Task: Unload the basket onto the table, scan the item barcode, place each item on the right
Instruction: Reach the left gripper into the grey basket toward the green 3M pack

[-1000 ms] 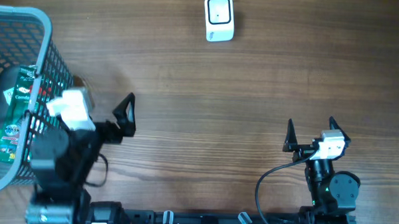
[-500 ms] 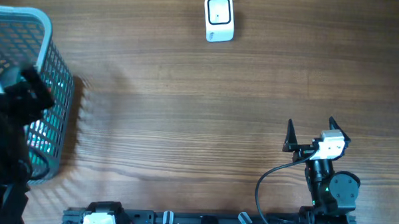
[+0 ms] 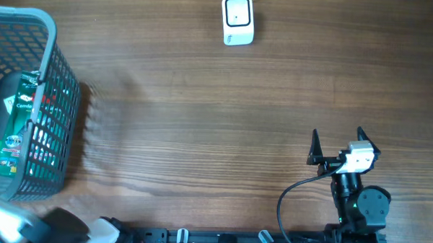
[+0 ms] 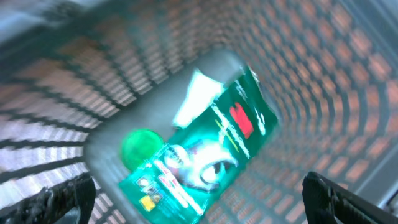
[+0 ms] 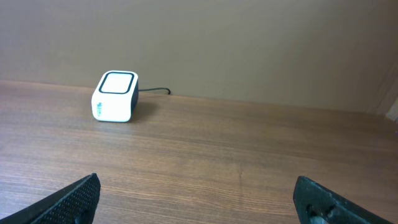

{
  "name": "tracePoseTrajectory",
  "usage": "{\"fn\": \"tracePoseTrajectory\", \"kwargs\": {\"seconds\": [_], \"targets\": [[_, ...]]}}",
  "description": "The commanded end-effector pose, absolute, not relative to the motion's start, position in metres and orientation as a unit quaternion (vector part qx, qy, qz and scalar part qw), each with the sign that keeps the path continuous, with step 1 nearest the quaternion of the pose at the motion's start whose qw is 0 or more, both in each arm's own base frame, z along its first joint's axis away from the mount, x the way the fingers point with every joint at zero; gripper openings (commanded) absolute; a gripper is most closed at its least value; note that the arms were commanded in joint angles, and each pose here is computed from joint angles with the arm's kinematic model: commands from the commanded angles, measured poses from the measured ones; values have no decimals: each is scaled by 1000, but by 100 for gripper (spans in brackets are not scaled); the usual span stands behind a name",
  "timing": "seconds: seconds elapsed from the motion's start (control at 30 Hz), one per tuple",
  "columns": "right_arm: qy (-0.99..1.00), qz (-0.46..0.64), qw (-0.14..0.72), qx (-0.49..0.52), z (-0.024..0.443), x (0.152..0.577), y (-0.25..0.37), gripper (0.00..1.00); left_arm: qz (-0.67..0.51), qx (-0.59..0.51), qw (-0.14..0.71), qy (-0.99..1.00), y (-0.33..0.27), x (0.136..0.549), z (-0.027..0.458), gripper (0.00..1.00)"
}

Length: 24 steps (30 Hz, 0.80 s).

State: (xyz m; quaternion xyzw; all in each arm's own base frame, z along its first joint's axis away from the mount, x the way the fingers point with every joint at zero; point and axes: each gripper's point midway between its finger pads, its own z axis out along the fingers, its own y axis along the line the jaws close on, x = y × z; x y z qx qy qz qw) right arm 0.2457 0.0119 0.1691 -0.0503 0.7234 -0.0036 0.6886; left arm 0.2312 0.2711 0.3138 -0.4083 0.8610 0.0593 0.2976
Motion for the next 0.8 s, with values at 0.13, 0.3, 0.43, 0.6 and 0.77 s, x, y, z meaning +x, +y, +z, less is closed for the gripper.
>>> {"fn": "tracePoseTrajectory", "kwargs": {"seconds": [0.13,0.3,0.43,0.6,0.77], "targets": [[719,-4,693,-56,172,245,13,100,-101,-248,231,935,265,278,223,100],[719,-4,693,-56,172,245,13,100,-110,-254,176,945,283,280,175,100],[719,-4,693,-56,172,245,13,99,-133,-262,145,945,294,287,131,100],[719,-4,693,-56,172,245,13,100,-177,-273,94,941,287,285,86,100],[719,-4,693,-56,172,245,13,100,-207,-246,55,945,256,280,58,100]]}}
